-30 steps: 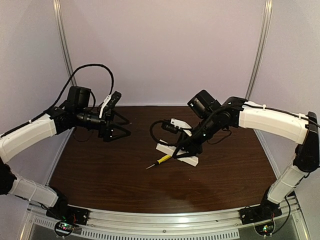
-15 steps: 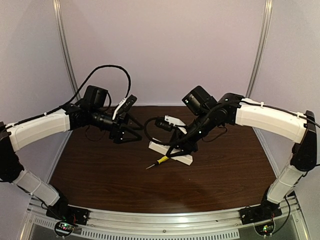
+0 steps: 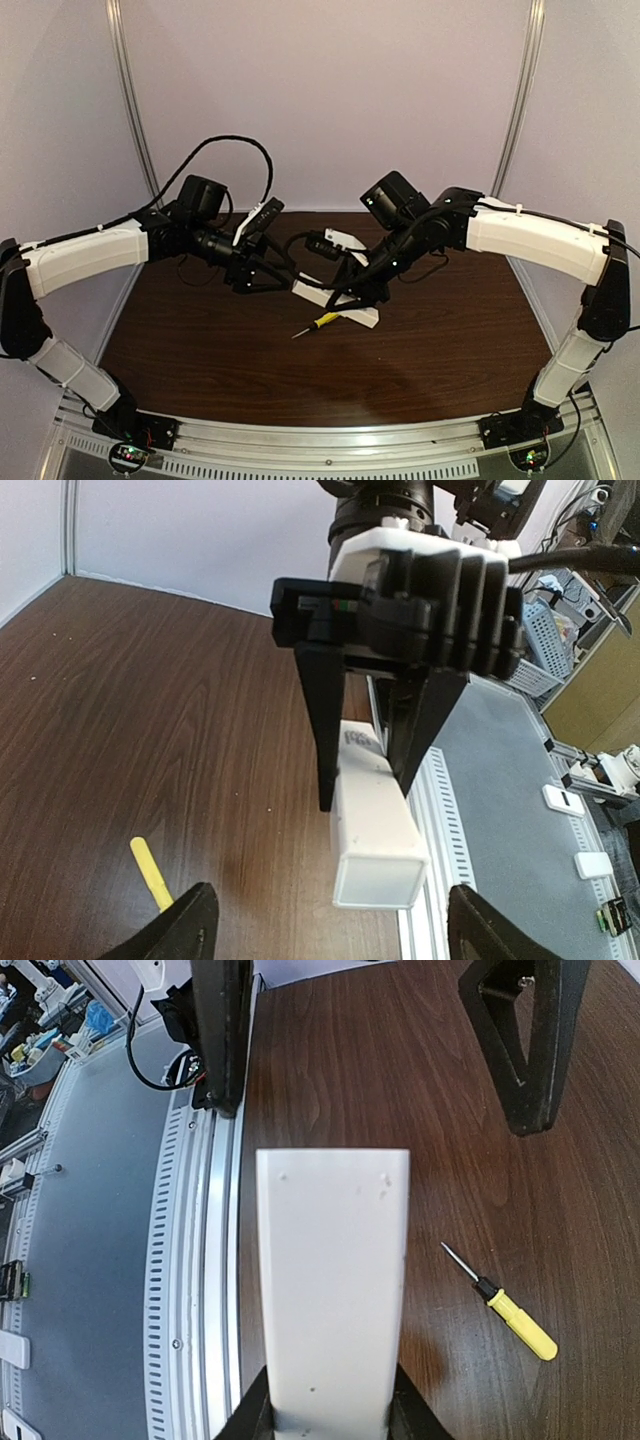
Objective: Unload the batteries from the remote control
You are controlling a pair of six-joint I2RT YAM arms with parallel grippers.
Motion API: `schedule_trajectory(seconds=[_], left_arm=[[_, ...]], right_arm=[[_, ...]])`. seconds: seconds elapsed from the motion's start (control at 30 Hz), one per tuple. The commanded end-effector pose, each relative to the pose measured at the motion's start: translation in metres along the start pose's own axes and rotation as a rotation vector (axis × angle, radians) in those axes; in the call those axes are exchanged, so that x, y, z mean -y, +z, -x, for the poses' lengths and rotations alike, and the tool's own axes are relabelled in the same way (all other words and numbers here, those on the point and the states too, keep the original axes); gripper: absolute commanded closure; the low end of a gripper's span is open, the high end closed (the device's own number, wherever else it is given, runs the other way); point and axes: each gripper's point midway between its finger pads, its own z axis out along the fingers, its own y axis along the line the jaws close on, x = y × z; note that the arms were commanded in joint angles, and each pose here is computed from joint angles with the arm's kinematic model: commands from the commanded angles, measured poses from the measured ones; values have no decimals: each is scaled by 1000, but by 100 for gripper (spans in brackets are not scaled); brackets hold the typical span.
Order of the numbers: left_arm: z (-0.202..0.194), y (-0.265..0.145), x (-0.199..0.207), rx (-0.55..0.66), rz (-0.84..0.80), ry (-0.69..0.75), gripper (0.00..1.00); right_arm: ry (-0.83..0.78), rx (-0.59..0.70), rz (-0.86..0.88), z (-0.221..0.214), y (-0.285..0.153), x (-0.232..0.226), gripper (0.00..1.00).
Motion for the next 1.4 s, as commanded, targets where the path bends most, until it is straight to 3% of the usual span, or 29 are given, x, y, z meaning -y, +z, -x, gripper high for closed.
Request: schedule_trajectory(seconds=[0.0, 0.93, 1.23, 1.37], left_arm=[[8, 5, 4, 17, -38, 47, 20], [1, 21, 13, -7, 15, 100, 40], [2, 21, 12, -8, 19, 104, 55], [1, 21, 12, -9, 14, 102, 71]], right_arm=[[-28, 62, -1, 22, -3, -2, 89], [-40, 101, 14, 30, -2, -10, 88], [-42, 107, 9, 29, -2, -10, 88], [-41, 109, 6, 28, -2, -10, 88]])
